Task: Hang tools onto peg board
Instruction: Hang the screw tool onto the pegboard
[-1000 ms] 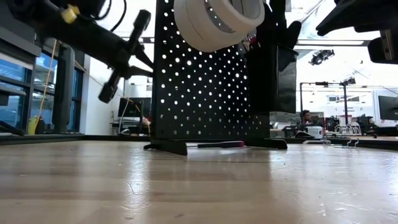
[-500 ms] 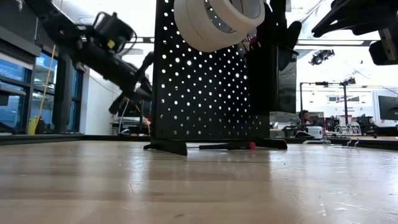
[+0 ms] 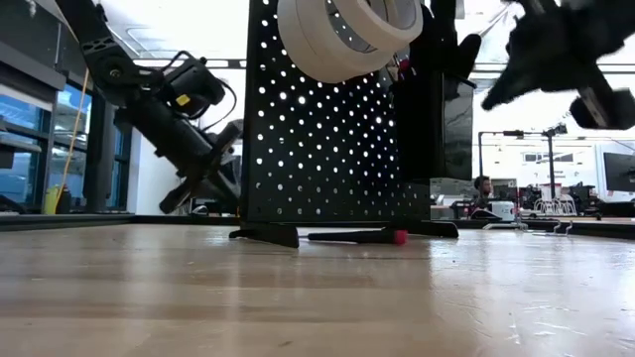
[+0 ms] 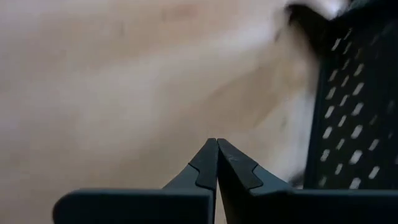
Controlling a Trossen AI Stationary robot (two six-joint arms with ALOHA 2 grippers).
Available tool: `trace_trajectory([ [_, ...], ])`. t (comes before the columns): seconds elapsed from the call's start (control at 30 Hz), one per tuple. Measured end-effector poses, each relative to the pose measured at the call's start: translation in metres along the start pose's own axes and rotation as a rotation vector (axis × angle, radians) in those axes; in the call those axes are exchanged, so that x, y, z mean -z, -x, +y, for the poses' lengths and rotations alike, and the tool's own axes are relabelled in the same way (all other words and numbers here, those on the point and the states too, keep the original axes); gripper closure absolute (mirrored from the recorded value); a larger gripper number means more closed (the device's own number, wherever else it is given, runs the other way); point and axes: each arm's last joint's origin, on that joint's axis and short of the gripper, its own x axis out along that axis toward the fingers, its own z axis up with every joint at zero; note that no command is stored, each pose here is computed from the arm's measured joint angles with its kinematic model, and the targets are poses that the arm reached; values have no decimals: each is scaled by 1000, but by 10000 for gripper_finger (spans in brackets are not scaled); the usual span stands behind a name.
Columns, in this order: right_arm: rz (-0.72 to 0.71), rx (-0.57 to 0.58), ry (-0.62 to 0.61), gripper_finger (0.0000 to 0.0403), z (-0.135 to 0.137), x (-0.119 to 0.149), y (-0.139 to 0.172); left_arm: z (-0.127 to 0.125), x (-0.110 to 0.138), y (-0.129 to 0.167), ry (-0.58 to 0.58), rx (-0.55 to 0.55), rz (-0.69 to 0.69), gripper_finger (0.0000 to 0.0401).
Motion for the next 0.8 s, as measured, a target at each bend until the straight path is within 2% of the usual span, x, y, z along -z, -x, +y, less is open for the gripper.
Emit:
trace_trajectory([
  [0.27,215,46,117,403,-25,42,-18,-14,50,-1,-71,-94,196,401],
  [0.33,265,42,154,403,-29,55,-21,-18,64,0,-80,-131,209,401],
  [0.5,329,-16,284,403,-32,75,-34,-35,100,5,-70,-143,210,401],
  [0.7,315,-17,531,403,-9,92,-69,-47,136,15,0,-129,208,401],
  [0.8,266,37,651,403,5,98,-91,-51,150,20,25,-120,233,401],
])
